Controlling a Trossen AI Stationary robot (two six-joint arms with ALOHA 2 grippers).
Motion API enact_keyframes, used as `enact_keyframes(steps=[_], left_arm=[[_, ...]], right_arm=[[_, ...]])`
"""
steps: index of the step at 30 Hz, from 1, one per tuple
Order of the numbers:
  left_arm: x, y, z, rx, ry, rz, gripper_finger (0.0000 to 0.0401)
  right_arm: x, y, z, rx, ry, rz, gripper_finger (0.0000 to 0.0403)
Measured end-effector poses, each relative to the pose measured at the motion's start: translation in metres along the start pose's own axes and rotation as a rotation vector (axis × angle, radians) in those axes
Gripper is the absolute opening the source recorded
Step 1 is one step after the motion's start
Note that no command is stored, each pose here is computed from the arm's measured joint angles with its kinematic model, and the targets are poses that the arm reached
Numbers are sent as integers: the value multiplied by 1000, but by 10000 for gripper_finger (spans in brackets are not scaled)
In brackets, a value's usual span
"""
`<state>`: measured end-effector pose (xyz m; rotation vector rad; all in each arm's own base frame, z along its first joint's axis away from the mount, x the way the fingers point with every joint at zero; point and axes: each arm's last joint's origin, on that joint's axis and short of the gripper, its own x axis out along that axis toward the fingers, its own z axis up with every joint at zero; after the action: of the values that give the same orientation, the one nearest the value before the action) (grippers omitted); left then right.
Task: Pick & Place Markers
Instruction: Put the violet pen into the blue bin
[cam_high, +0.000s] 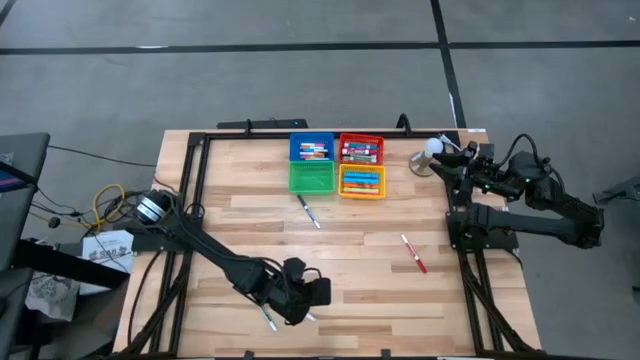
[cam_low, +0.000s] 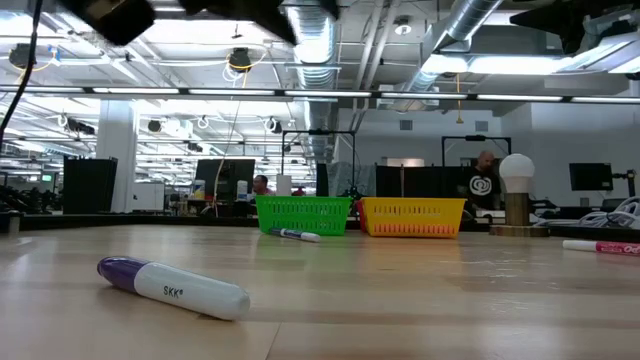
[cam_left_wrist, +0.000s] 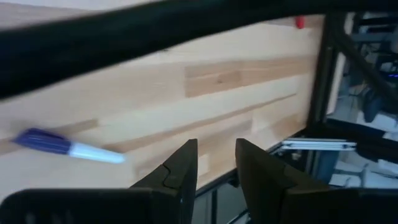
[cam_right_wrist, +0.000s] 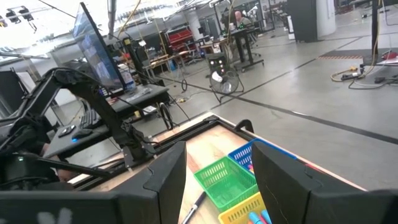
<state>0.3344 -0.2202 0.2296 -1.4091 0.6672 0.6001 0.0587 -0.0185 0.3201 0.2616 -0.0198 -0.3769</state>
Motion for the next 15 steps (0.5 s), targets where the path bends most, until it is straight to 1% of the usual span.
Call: enact_keyframes(steps=[3, 6, 9, 12, 15], left_arm=[[6, -8, -6, -5, 0, -5, 108], [17, -8, -15, -9, 8, 26, 108], [23, -9, -28, -57, 27, 33, 108], [22, -5, -39, -97, 26, 75, 108], [11, 0, -50, -151, 30, 133, 108]], right_arm=[[0, 0, 0, 0, 0, 0, 170], [0, 0, 0, 0, 0, 0, 170], [0, 0, 0, 0, 0, 0, 170], [0, 0, 0, -5, 0, 0, 170], [0, 0, 0, -30, 0, -1, 170]])
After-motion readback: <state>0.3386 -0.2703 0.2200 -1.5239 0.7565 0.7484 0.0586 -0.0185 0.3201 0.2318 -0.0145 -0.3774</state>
